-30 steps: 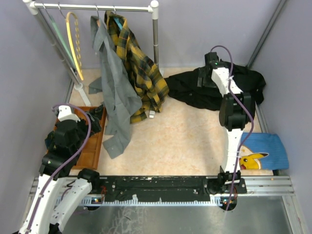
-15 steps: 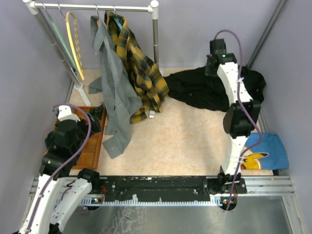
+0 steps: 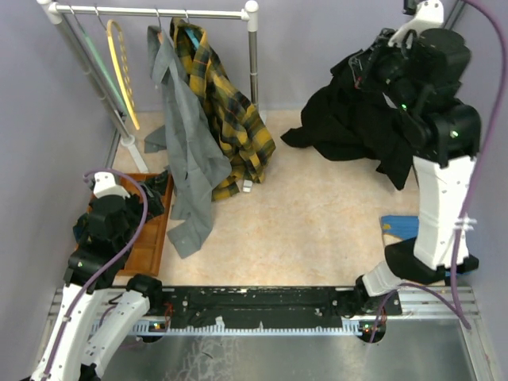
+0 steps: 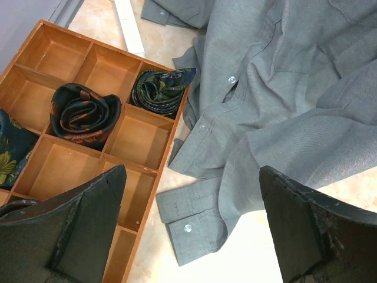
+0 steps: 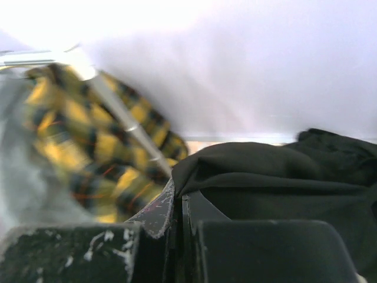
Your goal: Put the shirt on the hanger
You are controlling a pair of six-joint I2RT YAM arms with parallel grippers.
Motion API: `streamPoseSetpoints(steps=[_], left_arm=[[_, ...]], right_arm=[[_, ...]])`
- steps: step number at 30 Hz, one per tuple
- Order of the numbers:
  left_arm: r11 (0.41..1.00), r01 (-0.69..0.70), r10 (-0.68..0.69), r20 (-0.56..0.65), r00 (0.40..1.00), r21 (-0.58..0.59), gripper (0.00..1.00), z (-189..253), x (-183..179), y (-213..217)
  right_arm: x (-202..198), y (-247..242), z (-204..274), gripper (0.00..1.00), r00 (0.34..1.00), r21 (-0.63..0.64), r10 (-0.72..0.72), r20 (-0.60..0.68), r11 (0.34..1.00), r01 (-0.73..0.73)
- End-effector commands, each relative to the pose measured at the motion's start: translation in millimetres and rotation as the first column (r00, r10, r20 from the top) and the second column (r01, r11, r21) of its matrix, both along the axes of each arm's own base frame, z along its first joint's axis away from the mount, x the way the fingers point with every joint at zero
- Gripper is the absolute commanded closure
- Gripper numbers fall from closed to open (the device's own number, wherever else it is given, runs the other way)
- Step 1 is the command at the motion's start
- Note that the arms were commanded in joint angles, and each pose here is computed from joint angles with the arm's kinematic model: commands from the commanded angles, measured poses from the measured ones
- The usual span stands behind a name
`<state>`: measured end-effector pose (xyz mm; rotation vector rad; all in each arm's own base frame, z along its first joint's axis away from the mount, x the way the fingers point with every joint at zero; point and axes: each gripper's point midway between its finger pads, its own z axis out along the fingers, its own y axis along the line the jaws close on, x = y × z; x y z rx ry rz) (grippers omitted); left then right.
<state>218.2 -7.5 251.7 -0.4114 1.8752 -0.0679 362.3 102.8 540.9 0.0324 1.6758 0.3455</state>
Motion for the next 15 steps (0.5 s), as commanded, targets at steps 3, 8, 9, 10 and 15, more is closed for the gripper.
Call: streamPoseSetpoints(steps=[3,8,9,10,15], left_arm=[[0.999,-0.016,0.018,0.067,0.998,-0.034,0.0,16.8,-5.9,3.7],[0.999,0.008,-0.001,0.136,0.991,-0.054,0.01,27.6,-12.8,2.8],[0.998,0.017,-0.01,0.143,0.99,-0.054,0.01,29.1,-13.3,1.6],[0.998,0.024,-0.016,0.146,0.989,-0.055,0.01,30.3,-13.6,0.6],[0.998,0.029,-0.022,0.136,0.99,-0.051,0.0,32.8,-12.9,-0.4]], right_arm=[[-91.0,48.1,28.1,1.0,0.934,0.113,0.351,0.06,0.928,-0.356],[-145.0,91.0,11.4,1.0,0.822,0.132,0.57,0.012,0.814,-0.566],[-154.2,104.0,0.6,1.0,0.797,0.131,0.603,-0.018,0.792,-0.596],[-163.1,118.7,-12.6,1.0,0.777,0.123,0.627,-0.053,0.776,-0.618],[-217.6,209.5,-102.3,1.0,0.69,-0.002,0.681,-0.244,0.712,-0.703]])
